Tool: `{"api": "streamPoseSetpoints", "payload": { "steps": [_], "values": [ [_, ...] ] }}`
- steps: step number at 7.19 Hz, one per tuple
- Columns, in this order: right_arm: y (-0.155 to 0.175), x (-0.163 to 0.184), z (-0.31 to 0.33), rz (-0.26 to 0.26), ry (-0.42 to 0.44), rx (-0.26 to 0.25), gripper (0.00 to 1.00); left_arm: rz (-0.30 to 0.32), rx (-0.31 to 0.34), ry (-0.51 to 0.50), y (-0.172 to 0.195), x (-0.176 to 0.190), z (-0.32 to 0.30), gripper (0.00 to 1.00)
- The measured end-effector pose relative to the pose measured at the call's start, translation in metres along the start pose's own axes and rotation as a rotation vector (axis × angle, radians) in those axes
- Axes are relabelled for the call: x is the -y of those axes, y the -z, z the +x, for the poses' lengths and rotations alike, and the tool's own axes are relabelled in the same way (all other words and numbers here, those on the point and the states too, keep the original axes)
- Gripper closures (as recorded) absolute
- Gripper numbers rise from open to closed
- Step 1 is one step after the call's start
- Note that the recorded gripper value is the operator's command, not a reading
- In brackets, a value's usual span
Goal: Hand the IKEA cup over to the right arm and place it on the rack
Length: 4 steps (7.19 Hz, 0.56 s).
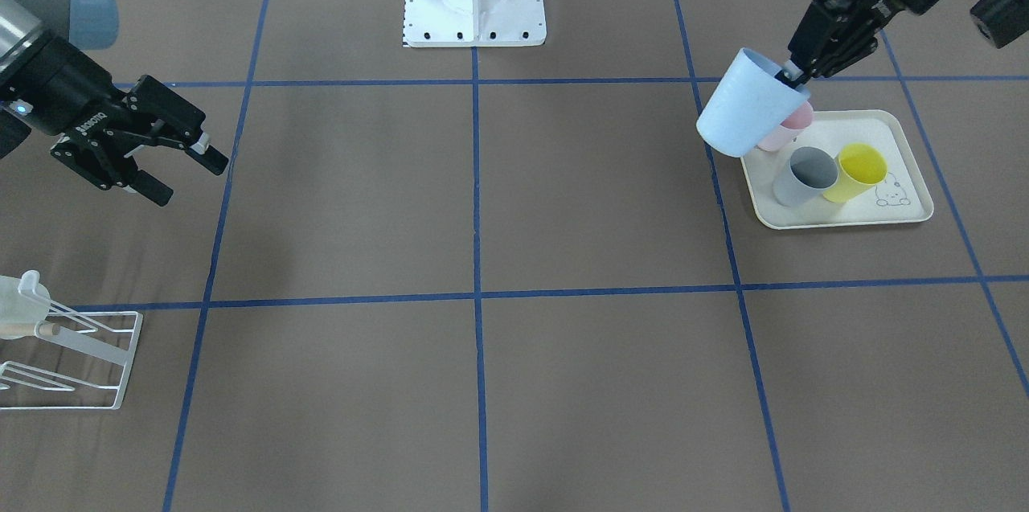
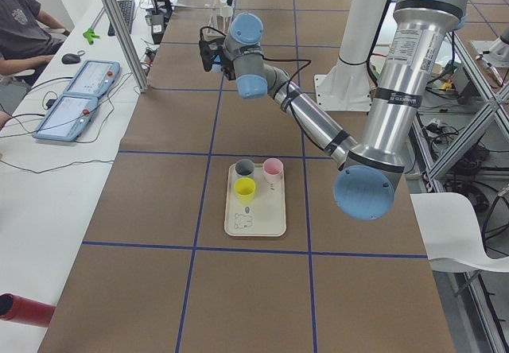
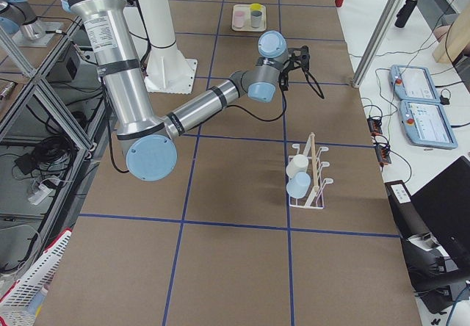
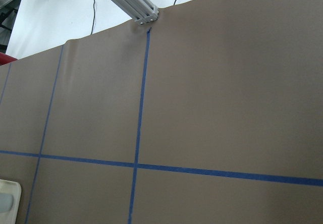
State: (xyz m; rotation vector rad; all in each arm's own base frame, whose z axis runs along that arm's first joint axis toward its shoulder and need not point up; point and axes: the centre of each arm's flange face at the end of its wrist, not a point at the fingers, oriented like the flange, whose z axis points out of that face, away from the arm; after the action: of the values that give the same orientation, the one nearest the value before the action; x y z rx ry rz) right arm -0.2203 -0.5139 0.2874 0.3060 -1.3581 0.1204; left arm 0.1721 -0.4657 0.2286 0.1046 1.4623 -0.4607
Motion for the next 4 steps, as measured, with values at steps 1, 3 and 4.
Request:
{"api": "streamPoseSetpoints", "payload": {
  "steps": [1, 3, 4],
  "values": [
    [-0.004, -0.006, -0.012, -0.009, 0.006, 0.037, 0.02, -0.018, -0.061, 0.036, -0.018, -0.020, 0.011, 1.00],
    [-0.004, -0.023, -0.031, -0.025, -0.015, 0.148, 0.02, -0.085, -0.147, 0.119, -0.038, -0.050, 0.027, 1.00],
    [-0.001, -0.031, -0.041, -0.038, -0.045, 0.215, 0.02, -0.126, -0.172, 0.145, -0.047, -0.063, 0.032, 1.00]
  ]
}}
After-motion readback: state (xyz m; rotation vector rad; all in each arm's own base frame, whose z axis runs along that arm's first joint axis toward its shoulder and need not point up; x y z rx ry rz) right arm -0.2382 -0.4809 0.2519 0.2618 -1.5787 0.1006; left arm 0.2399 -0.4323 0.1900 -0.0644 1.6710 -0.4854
